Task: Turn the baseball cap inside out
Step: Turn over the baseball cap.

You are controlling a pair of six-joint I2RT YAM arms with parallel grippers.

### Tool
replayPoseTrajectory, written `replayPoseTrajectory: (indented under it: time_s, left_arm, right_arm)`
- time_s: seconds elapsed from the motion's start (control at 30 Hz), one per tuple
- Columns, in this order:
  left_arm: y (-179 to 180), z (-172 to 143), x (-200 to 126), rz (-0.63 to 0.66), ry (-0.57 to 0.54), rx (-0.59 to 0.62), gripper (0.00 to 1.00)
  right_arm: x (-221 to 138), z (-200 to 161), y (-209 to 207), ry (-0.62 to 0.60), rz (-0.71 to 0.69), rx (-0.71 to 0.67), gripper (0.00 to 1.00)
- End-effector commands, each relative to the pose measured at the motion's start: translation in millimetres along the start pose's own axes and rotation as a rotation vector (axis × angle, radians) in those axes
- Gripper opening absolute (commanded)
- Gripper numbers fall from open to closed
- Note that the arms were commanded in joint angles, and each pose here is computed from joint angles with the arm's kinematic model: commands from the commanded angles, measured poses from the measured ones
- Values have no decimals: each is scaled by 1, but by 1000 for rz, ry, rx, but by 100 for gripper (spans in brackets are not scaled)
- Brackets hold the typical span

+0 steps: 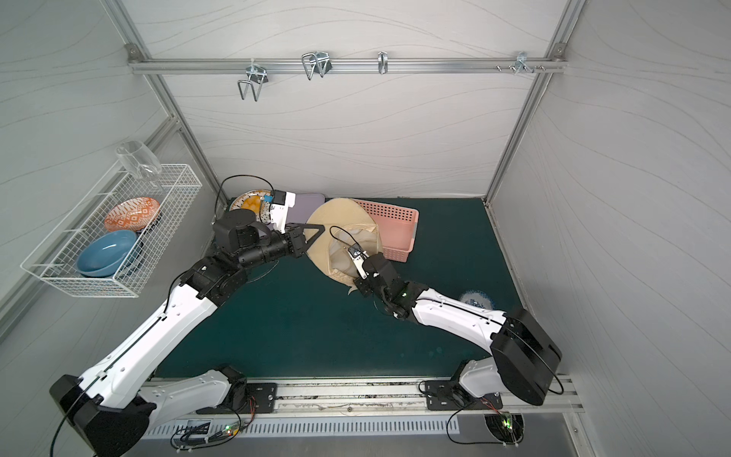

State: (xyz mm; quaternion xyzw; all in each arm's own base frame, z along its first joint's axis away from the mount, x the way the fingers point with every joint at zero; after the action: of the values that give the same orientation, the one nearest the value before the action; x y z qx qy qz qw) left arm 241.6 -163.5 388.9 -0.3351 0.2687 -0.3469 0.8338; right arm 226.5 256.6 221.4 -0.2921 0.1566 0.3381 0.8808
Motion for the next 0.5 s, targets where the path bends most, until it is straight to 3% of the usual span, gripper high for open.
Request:
replayPoseTrajectory:
  time_s: [0.0, 0.13, 0.3, 0.47]
  left_arm:
    - [-22, 15, -13, -86, -90, 71, 0]
    - [-21, 12, -7, -101, -65, 66, 0]
    - [-24, 9, -1, -132, -35, 65, 0]
    - [-21, 7, 4, -122, -23, 61, 0]
  right_arm:
    - [-13, 13, -2, -95, 38, 28, 18]
    - [-32, 33, -9, -228, 67, 35, 21]
    - [-28, 40, -12, -248, 79, 44, 21]
    - [-23, 43, 5, -294, 257, 43, 21]
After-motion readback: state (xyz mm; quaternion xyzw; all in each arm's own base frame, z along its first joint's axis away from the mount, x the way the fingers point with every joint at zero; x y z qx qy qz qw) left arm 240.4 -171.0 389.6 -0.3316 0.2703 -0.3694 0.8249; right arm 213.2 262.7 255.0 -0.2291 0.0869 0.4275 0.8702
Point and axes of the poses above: each gripper's point midway between its finger pads, its own x axis out along the fingers, its own y axis along the line the jaws close on, z = x × y, the point moved 9 cm from there along -x, back along the fingers, and after that the axes turned 15 degrees about -x, right-handed, at the moved point
